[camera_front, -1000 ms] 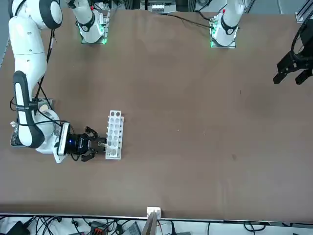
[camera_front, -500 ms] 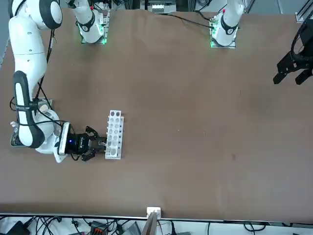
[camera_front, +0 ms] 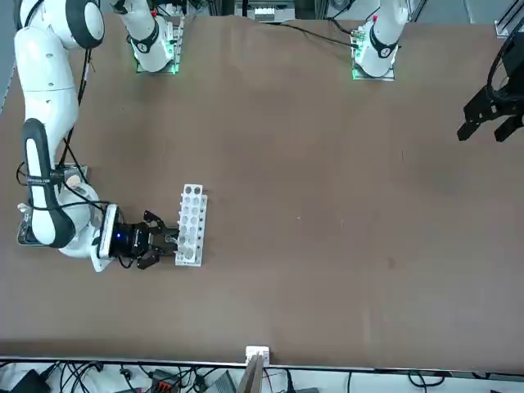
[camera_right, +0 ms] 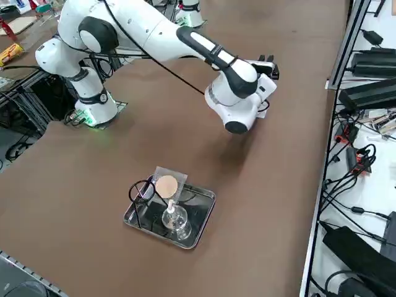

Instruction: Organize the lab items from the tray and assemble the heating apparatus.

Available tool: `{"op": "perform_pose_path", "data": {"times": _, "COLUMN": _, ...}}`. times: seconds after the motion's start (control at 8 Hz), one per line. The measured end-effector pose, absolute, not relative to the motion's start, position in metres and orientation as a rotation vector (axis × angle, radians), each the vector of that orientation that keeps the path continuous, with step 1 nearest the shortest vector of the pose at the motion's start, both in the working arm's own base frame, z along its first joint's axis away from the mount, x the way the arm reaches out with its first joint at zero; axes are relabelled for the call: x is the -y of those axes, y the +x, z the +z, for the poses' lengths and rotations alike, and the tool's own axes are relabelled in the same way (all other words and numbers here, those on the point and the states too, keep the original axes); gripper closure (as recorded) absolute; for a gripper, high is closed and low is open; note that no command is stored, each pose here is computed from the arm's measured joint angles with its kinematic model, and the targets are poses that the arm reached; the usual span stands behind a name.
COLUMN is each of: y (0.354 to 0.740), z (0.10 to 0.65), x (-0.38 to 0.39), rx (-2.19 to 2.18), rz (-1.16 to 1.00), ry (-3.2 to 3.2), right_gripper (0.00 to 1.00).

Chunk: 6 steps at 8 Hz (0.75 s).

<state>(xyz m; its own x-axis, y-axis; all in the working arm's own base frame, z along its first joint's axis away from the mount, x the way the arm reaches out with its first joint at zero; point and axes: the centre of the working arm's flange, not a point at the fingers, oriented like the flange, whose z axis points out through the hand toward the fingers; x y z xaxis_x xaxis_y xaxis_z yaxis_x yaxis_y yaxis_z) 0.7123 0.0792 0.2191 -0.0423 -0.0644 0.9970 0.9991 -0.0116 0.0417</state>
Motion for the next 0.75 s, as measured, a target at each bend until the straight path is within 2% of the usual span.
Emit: {"op": "perform_pose_path", "data": {"times": 0.75, "y": 0.714, "z": 0.2128, "x": -0.0821, "rx": 1.194, "rz": -1.275, "ry": -1.185, "right_gripper": 0.77}}
